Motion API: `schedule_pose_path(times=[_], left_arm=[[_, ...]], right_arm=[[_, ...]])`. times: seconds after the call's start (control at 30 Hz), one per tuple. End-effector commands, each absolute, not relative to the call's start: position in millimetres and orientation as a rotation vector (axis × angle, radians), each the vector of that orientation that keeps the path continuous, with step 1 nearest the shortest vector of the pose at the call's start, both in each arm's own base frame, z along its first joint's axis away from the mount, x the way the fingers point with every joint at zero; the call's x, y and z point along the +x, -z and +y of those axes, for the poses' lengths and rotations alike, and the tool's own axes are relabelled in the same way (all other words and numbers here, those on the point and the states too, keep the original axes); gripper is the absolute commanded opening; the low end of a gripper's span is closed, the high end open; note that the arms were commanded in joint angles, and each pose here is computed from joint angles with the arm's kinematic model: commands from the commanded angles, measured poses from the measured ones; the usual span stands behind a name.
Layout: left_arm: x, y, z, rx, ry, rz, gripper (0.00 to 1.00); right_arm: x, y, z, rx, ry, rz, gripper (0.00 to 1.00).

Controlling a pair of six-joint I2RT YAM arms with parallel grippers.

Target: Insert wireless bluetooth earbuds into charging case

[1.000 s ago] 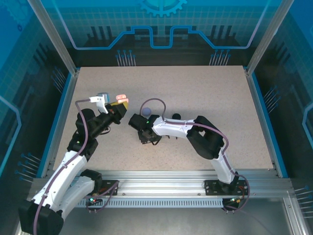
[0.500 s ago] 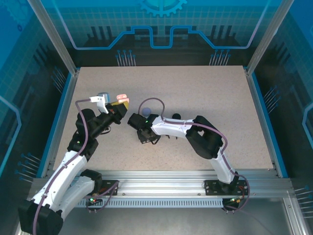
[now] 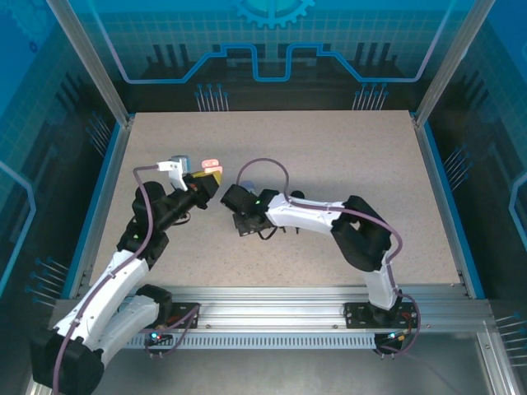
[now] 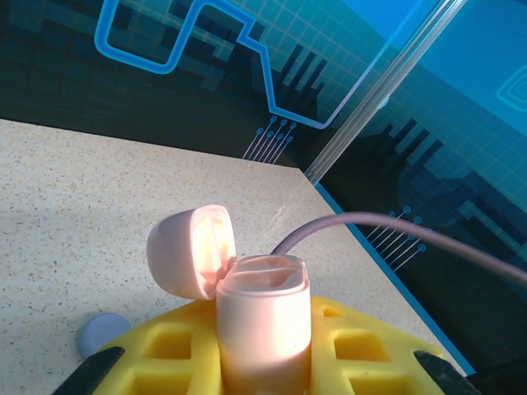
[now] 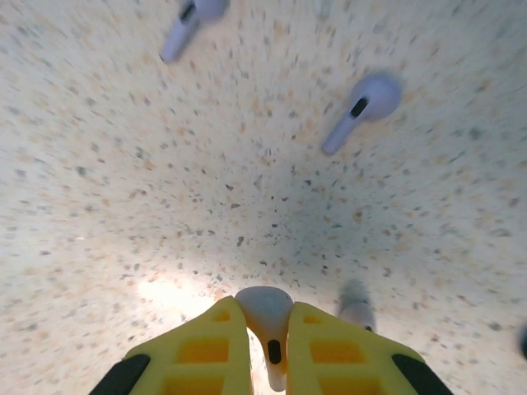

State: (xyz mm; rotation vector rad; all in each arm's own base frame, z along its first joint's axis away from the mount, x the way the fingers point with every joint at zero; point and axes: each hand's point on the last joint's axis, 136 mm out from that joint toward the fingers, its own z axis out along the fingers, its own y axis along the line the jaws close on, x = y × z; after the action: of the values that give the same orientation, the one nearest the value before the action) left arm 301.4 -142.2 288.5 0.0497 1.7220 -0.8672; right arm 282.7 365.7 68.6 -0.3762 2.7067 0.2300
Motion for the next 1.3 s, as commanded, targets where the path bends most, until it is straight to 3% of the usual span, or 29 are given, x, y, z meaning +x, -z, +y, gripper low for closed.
schedule_pose_path(times=[0.0, 0.5, 0.8, 1.27], left_arm=[[302.1, -308.0, -145.3, 0.119, 0.826, 1.622, 0.00], [299.0, -309.4, -175.1, 0.364, 0.738, 1.404, 0.00], [294.1, -312.5, -199.4, 0.482, 0.709, 1.237, 0.00], [284.7, -341.6, -229.0, 0.643, 0.736, 1.064, 0.00]], right_arm=[[298.3, -109.9, 354.0, -0.330, -0.292, 2.605, 0.13], [336.4, -255.8, 278.7, -0.200, -0.458, 2.267, 0.14], [332.9, -342.8, 265.2, -0.218, -0.634, 1.996, 0.15], [299.6, -387.1, 289.6, -0.400, -0.899, 1.722, 0.15]])
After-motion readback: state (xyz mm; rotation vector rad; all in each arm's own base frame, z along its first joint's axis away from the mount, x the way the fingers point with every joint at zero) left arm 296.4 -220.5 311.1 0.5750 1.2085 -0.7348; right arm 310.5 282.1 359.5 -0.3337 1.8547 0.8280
